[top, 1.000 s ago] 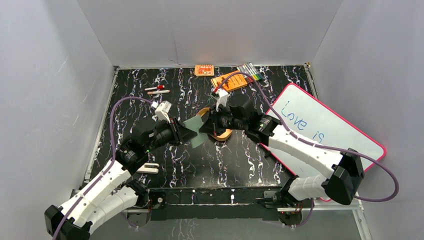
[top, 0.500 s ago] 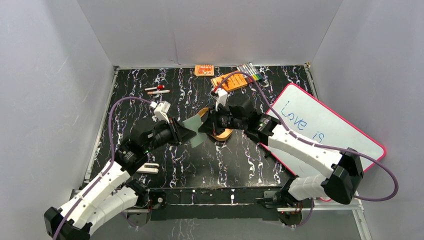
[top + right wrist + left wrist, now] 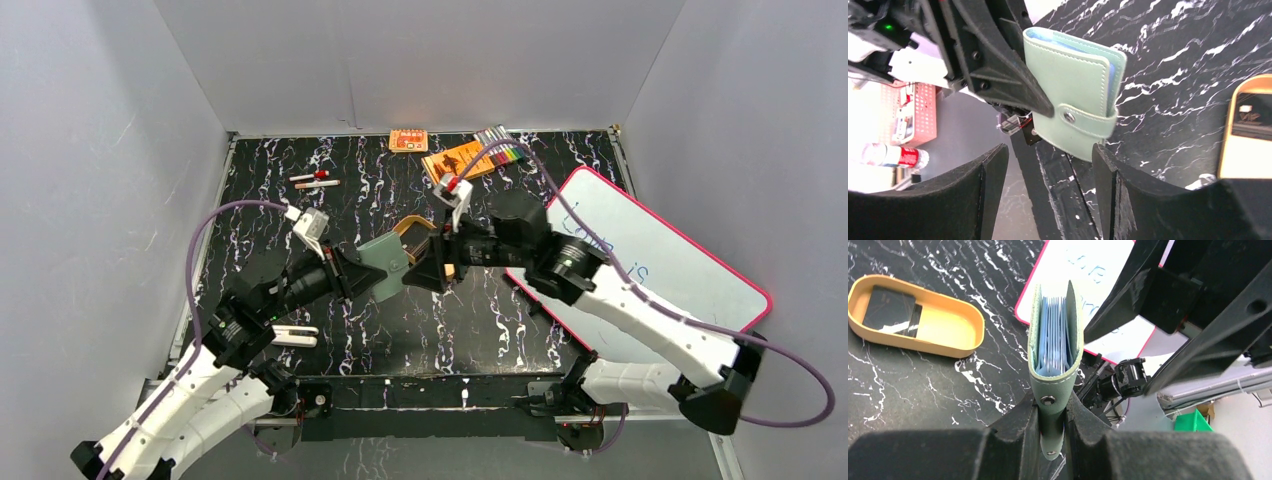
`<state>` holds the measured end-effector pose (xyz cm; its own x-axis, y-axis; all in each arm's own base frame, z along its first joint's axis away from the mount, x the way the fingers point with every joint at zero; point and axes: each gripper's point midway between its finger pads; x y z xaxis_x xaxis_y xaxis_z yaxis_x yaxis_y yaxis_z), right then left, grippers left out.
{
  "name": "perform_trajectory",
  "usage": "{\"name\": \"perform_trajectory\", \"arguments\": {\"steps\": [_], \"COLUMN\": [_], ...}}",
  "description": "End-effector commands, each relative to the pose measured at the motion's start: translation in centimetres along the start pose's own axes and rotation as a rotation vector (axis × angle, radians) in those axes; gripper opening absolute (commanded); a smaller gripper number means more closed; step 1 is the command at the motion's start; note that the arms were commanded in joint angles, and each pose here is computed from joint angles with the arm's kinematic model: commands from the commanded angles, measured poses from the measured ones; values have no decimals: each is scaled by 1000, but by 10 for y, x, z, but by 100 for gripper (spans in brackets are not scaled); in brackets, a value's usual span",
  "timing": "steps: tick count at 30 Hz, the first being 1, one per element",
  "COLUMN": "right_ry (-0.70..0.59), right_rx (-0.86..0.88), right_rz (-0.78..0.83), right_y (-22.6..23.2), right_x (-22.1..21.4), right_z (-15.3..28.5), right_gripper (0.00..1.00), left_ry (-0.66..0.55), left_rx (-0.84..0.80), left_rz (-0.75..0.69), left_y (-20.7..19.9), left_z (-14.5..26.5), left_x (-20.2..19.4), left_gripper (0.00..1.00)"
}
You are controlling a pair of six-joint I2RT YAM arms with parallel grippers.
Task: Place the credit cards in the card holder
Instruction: Close the card holder.
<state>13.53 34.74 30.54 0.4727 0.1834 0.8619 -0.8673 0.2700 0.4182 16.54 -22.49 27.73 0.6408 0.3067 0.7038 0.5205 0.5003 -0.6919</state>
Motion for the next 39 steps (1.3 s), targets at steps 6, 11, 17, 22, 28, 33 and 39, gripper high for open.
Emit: {"name": "perform_trajectory", "arguments": {"steps": [6, 11, 17, 22, 28, 33, 39], "right_ry": [-197, -331, -329, -350, -369, -359, -352], "right_rx": [13, 203, 342, 381, 425, 468, 494], "right_rz": [228, 193, 155, 133, 55, 13, -12], "right_y": [35, 64, 79, 84, 86, 89, 89], "right_x": [28, 29, 27, 32, 33, 36, 35], "right_z": [83, 82, 70, 68, 63, 56, 50], "right_gripper": [67, 70, 73, 73, 70, 61, 47], "left_ry": [-41, -62, -86, -81, -79, -89, -110], "left_rx": [-290, -455, -579, -641, -662, -670, -664], "left_rz": [-149, -180, -168, -164, -160, -160, -157], "left_y": [-68, -100, -123, -135, -138, -140, -138], "left_z": [42, 55, 59, 58, 56, 57, 58], "left_x": [12, 17, 25, 29, 30, 32, 33], "left_gripper": [0, 0, 0, 0, 0, 0, 1]}}
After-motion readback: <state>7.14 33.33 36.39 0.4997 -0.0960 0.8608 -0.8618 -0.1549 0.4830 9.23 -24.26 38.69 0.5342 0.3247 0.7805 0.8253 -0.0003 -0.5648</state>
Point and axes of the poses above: each gripper's point midway between its finger pads, its own z axis back along the fingers, its own y axis along the line the jaws close on, x = y × z, and after that the axes turned 6 degrees about z, right-handed
